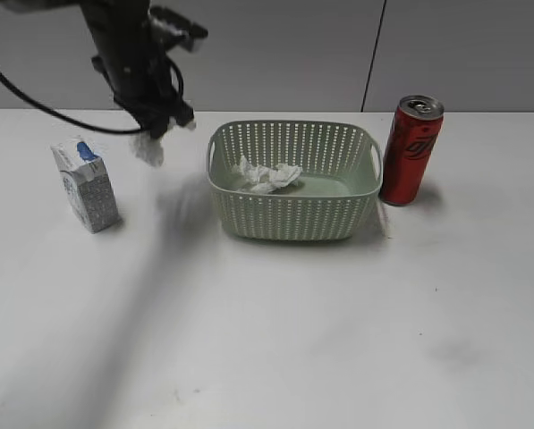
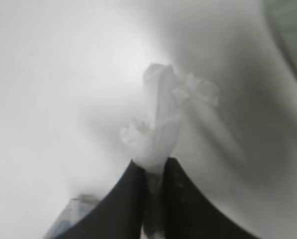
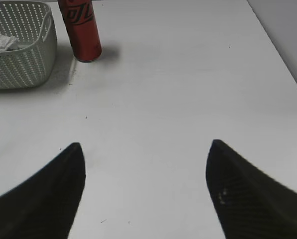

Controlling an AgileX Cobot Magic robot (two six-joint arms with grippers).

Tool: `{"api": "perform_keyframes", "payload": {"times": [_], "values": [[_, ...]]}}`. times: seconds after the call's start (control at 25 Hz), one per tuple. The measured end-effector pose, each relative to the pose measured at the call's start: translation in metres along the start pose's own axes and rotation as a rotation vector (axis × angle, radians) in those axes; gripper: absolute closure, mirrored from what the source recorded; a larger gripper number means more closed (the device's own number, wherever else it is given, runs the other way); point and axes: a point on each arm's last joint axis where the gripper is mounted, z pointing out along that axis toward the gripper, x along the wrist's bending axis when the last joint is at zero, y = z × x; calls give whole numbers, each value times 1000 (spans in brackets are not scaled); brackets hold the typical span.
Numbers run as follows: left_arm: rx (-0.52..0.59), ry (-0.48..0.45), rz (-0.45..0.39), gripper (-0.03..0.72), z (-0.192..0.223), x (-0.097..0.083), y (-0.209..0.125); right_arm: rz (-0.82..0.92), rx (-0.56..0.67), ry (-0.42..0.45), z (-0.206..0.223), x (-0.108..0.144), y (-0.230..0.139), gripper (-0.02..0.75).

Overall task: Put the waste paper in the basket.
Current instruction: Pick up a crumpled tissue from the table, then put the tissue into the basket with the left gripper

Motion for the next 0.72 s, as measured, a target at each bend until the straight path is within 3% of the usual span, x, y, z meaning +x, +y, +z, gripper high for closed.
{"api": "perform_keyframes", "payload": {"times": [0.16,0.4,0.48,0.72], "values": [[-179,23,-11,684,-62,1,16,0,0,0,0,0,0,167],[-438,-107,-89,686,-112,-23,32,0,0,0,0,0,0,167],[-505,-119,-69,686,-117,-39,41,0,0,0,0,0,0,167],[-655,-125,46,686,-105,-112,60,0,0,0,0,0,0,167]]}}
